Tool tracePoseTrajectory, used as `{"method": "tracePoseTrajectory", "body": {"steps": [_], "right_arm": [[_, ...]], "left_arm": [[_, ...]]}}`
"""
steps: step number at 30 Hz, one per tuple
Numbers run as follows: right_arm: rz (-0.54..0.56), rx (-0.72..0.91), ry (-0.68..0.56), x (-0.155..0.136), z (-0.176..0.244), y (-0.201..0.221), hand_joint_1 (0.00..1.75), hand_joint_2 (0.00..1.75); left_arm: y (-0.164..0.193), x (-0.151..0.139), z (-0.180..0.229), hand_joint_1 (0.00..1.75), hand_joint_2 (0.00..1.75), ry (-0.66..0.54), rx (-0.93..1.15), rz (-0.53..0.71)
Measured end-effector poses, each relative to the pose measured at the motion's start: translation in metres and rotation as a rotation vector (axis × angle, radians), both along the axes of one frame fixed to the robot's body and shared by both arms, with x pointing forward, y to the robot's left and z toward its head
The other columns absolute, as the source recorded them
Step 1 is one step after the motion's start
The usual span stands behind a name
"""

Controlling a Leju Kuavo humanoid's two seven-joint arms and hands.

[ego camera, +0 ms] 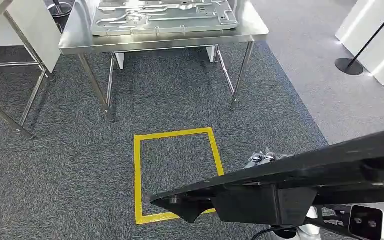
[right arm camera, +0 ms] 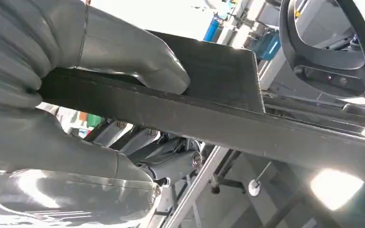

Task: Take the parts from the cabinet and place them on the table.

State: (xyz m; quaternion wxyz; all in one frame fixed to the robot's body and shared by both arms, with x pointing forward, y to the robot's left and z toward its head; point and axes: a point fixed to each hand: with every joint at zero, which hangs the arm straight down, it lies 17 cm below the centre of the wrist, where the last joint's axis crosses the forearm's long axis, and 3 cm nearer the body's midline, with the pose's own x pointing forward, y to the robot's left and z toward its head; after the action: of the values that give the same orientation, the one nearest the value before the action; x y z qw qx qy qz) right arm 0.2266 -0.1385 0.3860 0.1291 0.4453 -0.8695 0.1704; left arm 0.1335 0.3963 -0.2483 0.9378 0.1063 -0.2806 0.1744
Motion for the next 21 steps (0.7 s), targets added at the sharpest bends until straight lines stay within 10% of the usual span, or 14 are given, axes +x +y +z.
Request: {"method": "tracePoseTrajectory", "body": {"steps": [21], "right_arm": [[0.005, 0.008, 0.012, 0.0038, -0.0006, 0.0042, 1.75, 1.75]], "left_arm": [[0.0008, -0.0010, 0.0006, 0.00, 1.75, -0.008, 0.004, 0.011]]}}
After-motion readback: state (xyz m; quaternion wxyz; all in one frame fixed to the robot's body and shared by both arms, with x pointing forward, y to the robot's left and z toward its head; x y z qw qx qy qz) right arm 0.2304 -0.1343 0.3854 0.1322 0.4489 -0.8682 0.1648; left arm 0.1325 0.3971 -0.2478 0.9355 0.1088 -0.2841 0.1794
